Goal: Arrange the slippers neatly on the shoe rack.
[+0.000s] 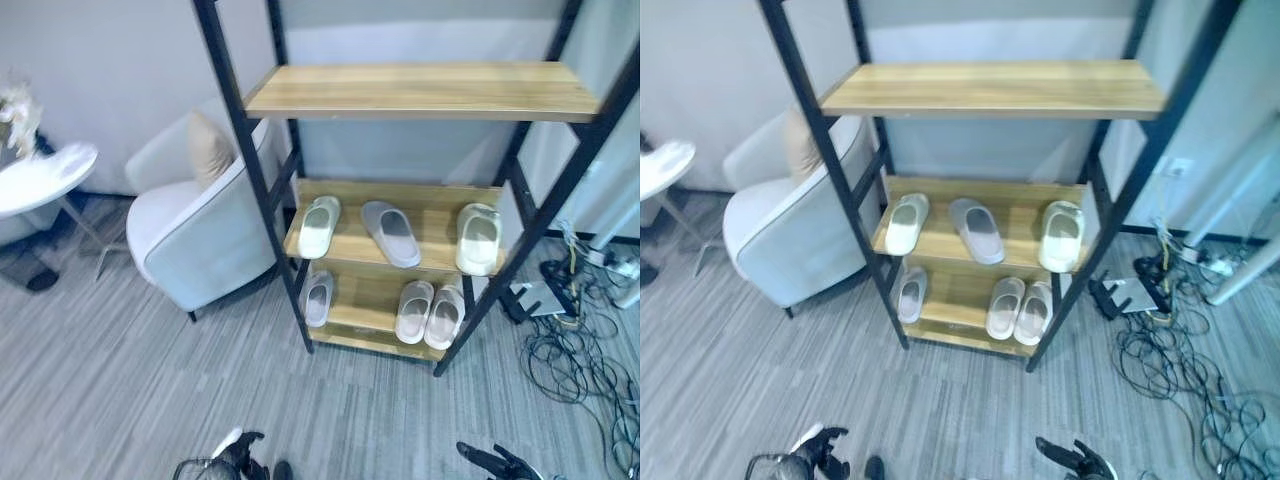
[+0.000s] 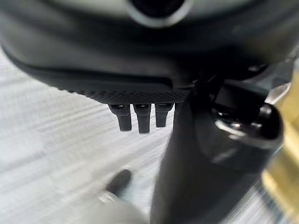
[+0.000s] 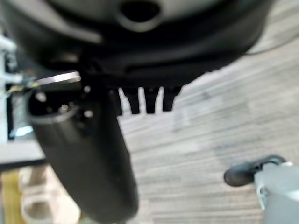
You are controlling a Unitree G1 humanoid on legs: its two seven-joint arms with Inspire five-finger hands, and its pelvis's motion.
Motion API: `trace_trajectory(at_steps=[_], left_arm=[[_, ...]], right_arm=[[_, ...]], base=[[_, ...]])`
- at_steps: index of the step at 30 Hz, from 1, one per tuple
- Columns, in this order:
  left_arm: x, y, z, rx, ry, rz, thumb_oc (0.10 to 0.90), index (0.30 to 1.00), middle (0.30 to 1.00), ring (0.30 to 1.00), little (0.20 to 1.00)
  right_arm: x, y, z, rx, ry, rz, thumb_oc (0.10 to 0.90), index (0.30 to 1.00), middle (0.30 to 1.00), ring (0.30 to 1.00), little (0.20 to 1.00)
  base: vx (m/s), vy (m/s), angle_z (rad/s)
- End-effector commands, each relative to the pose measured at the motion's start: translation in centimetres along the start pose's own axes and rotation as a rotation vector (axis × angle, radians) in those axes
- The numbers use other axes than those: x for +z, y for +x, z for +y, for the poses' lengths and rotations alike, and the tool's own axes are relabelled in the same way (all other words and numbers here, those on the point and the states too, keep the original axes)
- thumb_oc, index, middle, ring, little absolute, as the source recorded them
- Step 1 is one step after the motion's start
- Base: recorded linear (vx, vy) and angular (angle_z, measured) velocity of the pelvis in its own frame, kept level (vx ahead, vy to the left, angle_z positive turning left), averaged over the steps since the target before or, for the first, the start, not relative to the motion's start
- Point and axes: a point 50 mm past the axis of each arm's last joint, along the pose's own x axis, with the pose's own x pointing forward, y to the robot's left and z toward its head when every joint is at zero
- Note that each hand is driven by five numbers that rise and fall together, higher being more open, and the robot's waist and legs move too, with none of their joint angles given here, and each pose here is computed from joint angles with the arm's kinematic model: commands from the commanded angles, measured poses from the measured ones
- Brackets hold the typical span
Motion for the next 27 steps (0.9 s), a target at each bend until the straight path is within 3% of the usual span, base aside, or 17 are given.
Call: trace_trajectory(at_steps=[1,4,5,6,7,8,14,18,24,27], left_arm=[[1.7,0.1,0.5,0.032,0.004,-0.094,0.8,0.9,0.9,0.9,0.9],[2.0,0.0,-0.1,0.021,0.013,-0.111,0.8,0.9,0.9,0.9,0.9],[2.0,0.1,-0.4,-0.006,0.049,-0.11,0.8,0.9,0.9,0.9,0.9],[2.1,0.1,-0.4,-0.005,0.048,-0.111,0.8,0.9,0.9,0.9,0.9],[2.7,0.1,-0.1,0.026,0.05,-0.142,0.8,0.9,0.9,0.9,0.9],[2.3,0.0,-0.3,0.028,0.027,-0.134,0.8,0.9,0.9,0.9,0.9],[-2.4,-1.0,-2.4,0.005,-0.03,0.042,0.8,0.9,0.9,0.9,0.9],[-2.9,-1.0,-1.1,0.035,0.002,0.056,0.8,0.9,0.9,0.9,0.9],[0.6,-0.4,2.5,0.134,0.103,-0.121,0.8,0.9,0.9,0.9,0.9],[0.6,-0.5,1.9,0.107,0.124,-0.136,0.8,0.9,0.9,0.9,0.9]], right_arm=[[4.2,0.2,1.5,0.059,0.045,-0.182,0.8,0.9,0.9,0.9,0.9],[4.8,0.0,3.3,0.132,0.037,-0.213,0.8,0.9,0.9,0.9,0.9],[8.6,0.3,4.3,0.121,0.063,-0.278,0.8,0.9,0.9,0.9,0.9],[8.7,0.3,4.3,0.121,0.064,-0.28,0.8,0.9,0.9,0.9,0.9],[4.4,-0.1,4.6,0.16,0.049,-0.213,0.8,0.9,0.9,0.9,0.9],[3.2,-0.4,4.8,0.185,0.072,-0.191,0.8,0.9,0.9,0.9,0.9],[1.1,-1.4,5.3,0.213,0.216,-0.204,0.8,0.9,0.9,0.9,0.9],[2.0,-1.8,6.2,0.272,0.209,-0.244,0.8,0.9,0.9,0.9,0.9],[4.6,-2.9,8.0,0.4,0.095,-0.379,0.8,0.9,0.9,0.9,0.9],[5.8,-3.8,9.1,0.48,0.084,-0.443,0.8,0.9,0.9,0.9,0.9]], base=[[0.11,-0.062,0.06],[0.17,0.033,0.16],[0.1,0.043,0.14],[0.12,0.115,0.16],[0.11,0.168,0.17],[0.19,0.245,0.38],[0.23,0.33,-0.51],[0.08,0.27,-0.64],[-0.01,0.145,-0.31],[0.07,0.004,-0.22]])
